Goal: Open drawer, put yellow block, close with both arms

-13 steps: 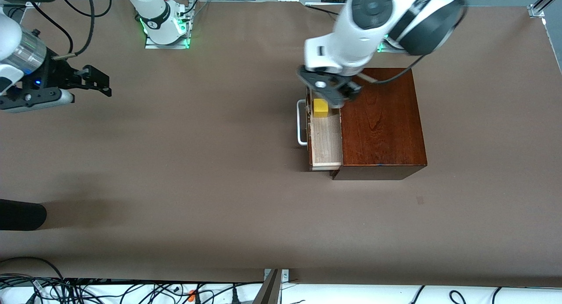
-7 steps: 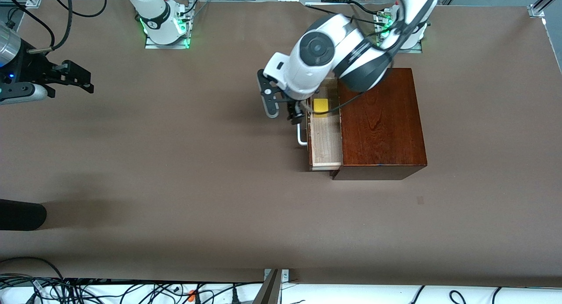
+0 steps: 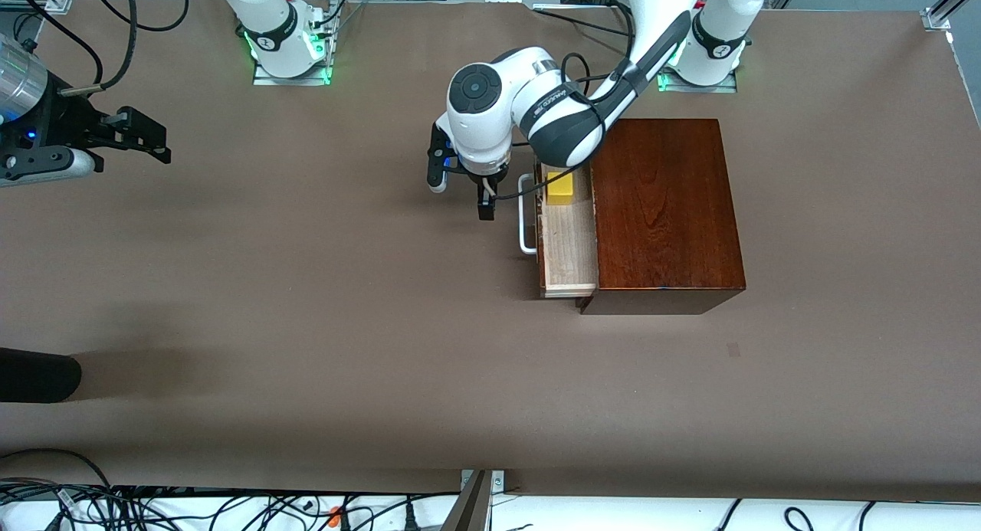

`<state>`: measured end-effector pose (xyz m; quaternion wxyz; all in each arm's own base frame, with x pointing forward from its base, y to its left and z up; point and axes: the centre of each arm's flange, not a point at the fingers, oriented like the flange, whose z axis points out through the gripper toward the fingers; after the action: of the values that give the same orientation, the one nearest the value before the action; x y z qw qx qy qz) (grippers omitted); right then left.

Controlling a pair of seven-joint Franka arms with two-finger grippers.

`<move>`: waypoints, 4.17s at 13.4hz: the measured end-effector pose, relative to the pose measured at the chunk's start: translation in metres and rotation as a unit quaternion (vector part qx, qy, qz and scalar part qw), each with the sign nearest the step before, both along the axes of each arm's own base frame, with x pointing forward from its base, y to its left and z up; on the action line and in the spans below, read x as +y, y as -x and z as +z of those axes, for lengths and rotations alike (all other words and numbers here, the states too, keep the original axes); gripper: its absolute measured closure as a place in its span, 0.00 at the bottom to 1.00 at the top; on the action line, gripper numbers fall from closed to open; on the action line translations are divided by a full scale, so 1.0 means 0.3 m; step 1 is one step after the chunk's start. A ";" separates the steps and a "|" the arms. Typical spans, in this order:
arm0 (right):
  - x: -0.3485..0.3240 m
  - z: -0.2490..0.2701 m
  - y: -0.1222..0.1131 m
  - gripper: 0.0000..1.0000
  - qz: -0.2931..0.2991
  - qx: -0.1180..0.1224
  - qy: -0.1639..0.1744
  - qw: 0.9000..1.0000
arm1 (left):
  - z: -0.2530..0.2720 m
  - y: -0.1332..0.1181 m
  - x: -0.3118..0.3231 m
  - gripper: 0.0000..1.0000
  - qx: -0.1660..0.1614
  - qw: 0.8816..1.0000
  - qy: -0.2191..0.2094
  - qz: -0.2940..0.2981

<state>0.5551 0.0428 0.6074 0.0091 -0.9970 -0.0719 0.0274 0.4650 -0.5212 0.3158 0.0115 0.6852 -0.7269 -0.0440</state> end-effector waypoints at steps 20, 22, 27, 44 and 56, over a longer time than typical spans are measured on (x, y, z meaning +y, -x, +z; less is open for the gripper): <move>0.039 0.005 0.003 0.00 0.010 -0.002 0.000 1.000 | -0.073 -0.040 0.085 0.00 0.010 0.998 -0.054 -0.027; 0.039 0.005 0.003 0.00 0.010 -0.002 0.000 1.000 | -0.069 -0.042 0.075 0.00 0.002 0.999 -0.044 -0.029; 0.039 0.005 0.003 0.00 0.010 -0.002 0.000 1.000 | -0.105 -0.035 0.046 0.00 -0.004 0.999 -0.029 -0.035; 0.039 0.006 0.003 0.00 0.010 -0.002 0.000 1.000 | -0.116 -0.203 0.322 0.00 0.036 0.995 -0.087 0.025; 0.039 0.007 0.003 0.00 0.009 -0.002 0.000 1.000 | 0.016 -0.236 0.353 0.00 0.028 0.996 -0.062 0.053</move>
<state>0.5543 0.0544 0.6094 0.0089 -0.9963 -0.0813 0.0251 0.5357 -0.4152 0.3207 -0.0084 0.7206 -0.6849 -0.1077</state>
